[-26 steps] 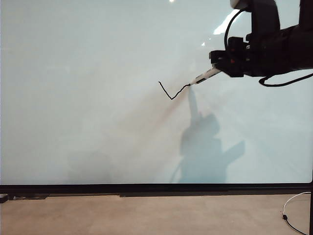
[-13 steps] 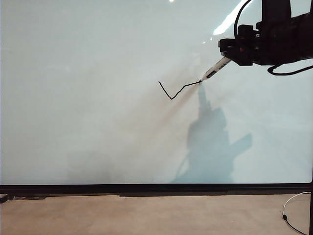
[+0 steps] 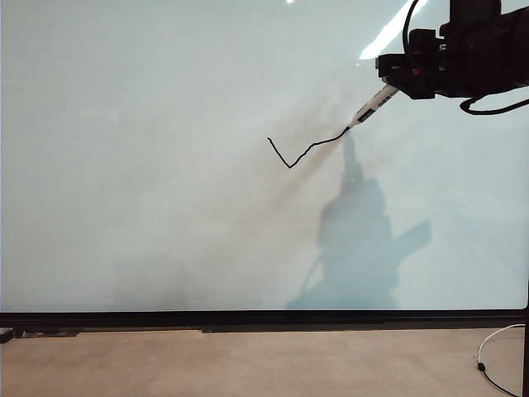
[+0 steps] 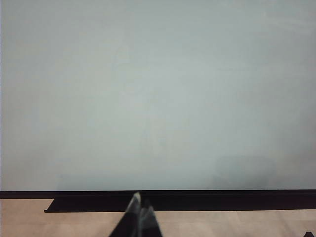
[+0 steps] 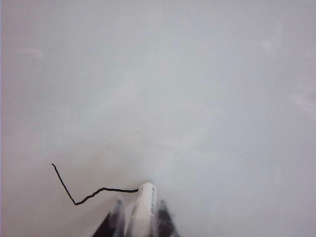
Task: Pick up the pen on the shelf to the right of the whiteboard and draw a check mark.
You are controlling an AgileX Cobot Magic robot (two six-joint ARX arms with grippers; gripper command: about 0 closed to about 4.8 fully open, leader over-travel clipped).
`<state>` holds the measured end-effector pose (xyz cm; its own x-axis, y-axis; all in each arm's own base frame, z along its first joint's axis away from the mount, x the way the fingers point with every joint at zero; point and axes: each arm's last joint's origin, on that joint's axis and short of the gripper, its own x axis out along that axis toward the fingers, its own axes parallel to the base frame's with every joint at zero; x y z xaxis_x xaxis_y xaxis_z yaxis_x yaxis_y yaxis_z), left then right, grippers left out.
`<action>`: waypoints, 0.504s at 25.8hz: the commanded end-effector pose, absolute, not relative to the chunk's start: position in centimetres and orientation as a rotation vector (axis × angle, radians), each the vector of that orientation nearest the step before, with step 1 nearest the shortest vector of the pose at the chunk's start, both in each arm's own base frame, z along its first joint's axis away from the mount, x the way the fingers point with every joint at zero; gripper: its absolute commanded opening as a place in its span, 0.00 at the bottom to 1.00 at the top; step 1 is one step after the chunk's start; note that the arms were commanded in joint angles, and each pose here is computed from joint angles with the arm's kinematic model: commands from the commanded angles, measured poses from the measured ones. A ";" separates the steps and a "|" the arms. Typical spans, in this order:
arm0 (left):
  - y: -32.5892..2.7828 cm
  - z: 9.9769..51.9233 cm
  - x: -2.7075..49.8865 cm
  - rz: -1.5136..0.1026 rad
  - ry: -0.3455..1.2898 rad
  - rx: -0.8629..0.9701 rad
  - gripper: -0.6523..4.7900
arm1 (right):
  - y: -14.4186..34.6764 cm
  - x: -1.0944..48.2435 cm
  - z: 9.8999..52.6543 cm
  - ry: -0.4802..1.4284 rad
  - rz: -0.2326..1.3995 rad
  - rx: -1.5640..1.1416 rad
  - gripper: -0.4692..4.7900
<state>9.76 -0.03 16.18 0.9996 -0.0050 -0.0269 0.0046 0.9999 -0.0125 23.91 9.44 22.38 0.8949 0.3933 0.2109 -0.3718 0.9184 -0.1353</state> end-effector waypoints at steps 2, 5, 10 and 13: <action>0.0 16.3 9.7 -0.005 0.018 -0.008 0.11 | 9.3 23.8 23.0 -0.274 0.369 -0.095 0.08; 0.0 16.3 9.7 -0.005 0.018 -0.008 0.11 | 9.2 23.7 23.2 -0.280 0.368 -0.100 0.08; 0.0 16.3 9.7 -0.005 0.018 -0.008 0.11 | 9.2 23.7 23.2 -0.271 0.368 -0.105 0.08; 0.0 16.3 9.7 -0.005 0.018 -0.008 0.11 | 9.2 23.5 23.1 -0.267 0.369 -0.105 0.08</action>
<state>9.76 -0.03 16.18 0.9996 -0.0050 -0.0269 0.0046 0.9999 -0.0121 23.67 9.30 22.81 0.8969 0.3843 0.2188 -0.3581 0.9215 -0.1506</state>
